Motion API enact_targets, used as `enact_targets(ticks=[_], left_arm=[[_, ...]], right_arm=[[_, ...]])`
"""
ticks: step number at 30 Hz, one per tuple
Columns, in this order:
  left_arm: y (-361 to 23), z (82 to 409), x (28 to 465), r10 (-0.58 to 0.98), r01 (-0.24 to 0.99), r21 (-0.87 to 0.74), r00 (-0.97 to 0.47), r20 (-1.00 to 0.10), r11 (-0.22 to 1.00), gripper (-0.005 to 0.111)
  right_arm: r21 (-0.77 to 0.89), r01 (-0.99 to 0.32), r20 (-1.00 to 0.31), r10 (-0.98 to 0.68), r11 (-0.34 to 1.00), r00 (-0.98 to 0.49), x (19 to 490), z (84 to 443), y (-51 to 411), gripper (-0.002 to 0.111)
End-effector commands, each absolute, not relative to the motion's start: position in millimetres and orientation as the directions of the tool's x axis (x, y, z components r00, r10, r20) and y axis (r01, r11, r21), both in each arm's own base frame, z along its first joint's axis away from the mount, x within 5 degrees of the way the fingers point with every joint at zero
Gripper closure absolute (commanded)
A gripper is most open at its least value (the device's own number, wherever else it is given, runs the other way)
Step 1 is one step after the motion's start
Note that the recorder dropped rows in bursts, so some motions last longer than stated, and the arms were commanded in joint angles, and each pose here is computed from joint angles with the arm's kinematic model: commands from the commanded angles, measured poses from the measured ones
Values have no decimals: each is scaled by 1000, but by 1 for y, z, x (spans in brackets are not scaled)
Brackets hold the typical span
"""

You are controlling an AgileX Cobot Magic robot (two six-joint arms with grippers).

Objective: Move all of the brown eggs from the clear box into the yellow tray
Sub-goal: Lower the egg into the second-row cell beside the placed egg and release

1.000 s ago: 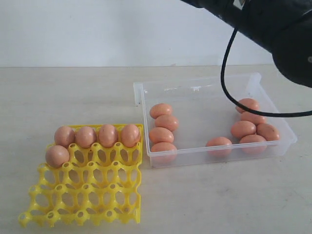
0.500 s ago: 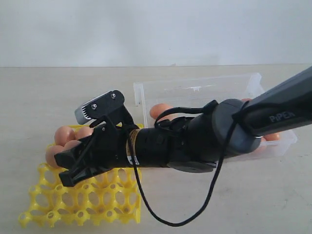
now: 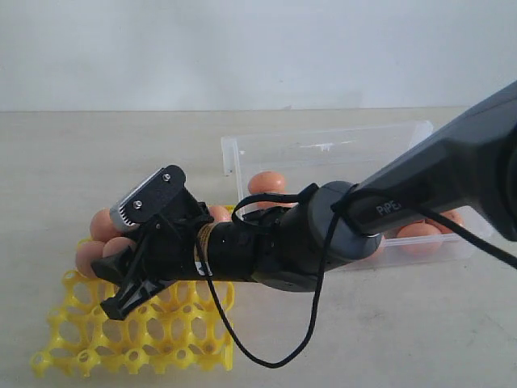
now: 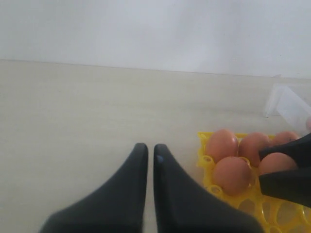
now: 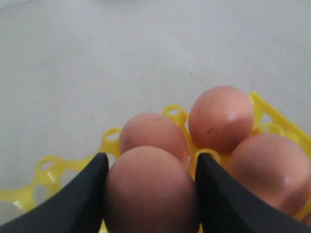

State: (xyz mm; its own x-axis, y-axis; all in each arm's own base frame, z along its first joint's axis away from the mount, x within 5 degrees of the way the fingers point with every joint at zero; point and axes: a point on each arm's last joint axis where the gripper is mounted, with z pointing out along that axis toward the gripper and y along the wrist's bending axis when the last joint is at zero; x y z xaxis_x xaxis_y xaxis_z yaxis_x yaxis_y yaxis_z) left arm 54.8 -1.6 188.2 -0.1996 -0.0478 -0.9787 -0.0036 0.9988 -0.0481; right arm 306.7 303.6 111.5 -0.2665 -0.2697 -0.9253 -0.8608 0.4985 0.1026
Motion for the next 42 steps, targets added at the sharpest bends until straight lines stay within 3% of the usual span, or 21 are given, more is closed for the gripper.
enact_targets(ticks=[1,9,15,18,38,42], left_arm=[[-2,188,55,-42,2,-43,-193,-980,999,103],[-2,188,55,-42,2,-43,-193,-980,999,103],[-2,188,55,-42,2,-43,-193,-980,999,103],[-2,188,55,-42,2,-43,-193,-980,999,103],[-2,188,55,-42,2,-43,-193,-980,999,103],[-2,188,55,-42,2,-43,-193,-980,999,103]], right_arm=[[50,-847,-941,-259,529,-217,312,116,303,109],[46,-813,-941,-247,580,-230,316,116,300,103],[45,-813,-941,-248,580,-229,316,116,300,75],[45,-813,-941,-248,580,-229,316,116,300,68],[-11,-854,-928,-323,520,-184,312,112,301,66],[-11,-854,-928,-322,520,-185,312,112,301,49]])
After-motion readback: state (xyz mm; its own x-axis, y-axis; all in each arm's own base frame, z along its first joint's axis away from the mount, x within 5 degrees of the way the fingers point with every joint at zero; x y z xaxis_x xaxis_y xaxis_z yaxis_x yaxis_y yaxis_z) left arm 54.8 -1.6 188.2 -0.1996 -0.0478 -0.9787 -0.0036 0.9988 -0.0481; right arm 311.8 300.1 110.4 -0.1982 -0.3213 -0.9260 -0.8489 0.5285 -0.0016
